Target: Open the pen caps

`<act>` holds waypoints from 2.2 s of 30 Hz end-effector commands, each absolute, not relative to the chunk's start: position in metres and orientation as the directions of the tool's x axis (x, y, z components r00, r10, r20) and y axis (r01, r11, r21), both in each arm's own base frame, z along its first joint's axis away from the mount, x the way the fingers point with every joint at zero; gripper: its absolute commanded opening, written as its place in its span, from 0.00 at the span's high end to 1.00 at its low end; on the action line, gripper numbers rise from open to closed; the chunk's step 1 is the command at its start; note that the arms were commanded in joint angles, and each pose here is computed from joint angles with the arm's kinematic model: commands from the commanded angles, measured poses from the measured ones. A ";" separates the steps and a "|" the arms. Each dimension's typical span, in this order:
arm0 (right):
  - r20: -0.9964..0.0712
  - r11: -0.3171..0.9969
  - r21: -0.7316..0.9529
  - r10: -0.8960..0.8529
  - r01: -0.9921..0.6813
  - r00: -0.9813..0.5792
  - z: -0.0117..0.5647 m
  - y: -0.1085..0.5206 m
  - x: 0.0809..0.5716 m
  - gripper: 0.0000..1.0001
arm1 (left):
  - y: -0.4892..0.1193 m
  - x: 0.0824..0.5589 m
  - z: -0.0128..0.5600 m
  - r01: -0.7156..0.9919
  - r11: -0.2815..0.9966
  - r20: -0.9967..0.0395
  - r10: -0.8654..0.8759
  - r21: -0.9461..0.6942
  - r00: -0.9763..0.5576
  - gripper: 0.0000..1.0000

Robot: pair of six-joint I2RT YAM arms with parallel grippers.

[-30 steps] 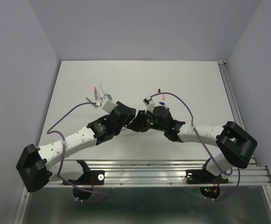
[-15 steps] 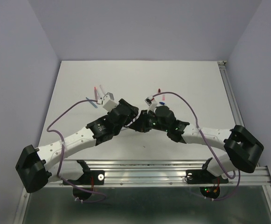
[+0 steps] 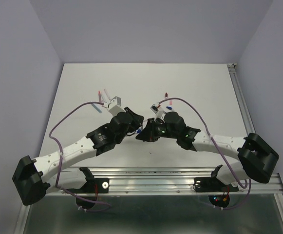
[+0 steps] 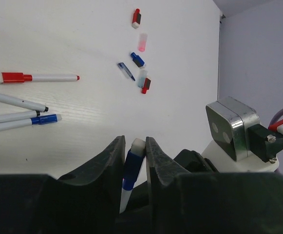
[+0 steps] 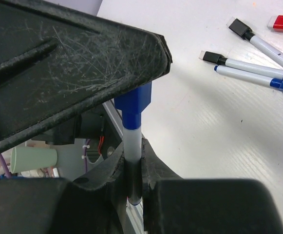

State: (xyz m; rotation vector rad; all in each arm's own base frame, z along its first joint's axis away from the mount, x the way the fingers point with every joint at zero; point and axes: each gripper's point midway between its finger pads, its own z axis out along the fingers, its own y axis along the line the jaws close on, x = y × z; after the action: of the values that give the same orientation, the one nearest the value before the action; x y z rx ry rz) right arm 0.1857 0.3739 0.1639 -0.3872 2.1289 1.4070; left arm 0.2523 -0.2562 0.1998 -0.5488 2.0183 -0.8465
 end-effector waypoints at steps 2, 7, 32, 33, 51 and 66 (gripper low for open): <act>-0.650 0.285 0.736 0.046 -0.613 -0.759 0.197 0.379 0.170 0.99 | -0.242 0.265 0.199 -0.041 0.753 -0.655 -0.596 -0.656 -0.465 1.00; -0.606 0.196 0.775 -0.040 -0.601 -0.794 0.188 0.376 0.140 0.99 | -0.205 0.293 0.219 -0.145 0.778 -0.741 -0.626 -0.611 -0.243 1.00; -0.600 0.273 0.766 -0.020 -0.582 -0.799 0.181 0.361 0.113 0.99 | -0.233 0.261 0.230 0.349 0.658 -0.721 -0.452 -0.667 -0.525 0.37; -0.605 0.273 0.761 -0.028 -0.588 -0.796 0.181 0.362 0.116 0.99 | -0.240 0.250 0.225 0.383 0.632 -0.715 -0.428 -0.674 -0.552 0.35; -0.658 0.345 0.709 0.012 -0.614 -0.753 0.197 0.383 0.165 0.99 | -0.256 0.214 0.206 0.486 0.573 -0.723 -0.307 -0.660 -0.619 0.83; -0.658 0.336 0.714 0.022 -0.614 -0.753 0.206 0.380 0.163 0.99 | -0.243 0.237 0.219 0.418 0.626 -0.735 -0.414 -0.658 -0.538 1.00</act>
State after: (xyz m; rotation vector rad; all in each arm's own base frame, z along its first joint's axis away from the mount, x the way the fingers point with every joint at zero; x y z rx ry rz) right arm 0.1515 0.3741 0.1652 -0.5404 2.1400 1.4110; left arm 0.2214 -0.2504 0.2080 0.0386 1.9275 -1.1231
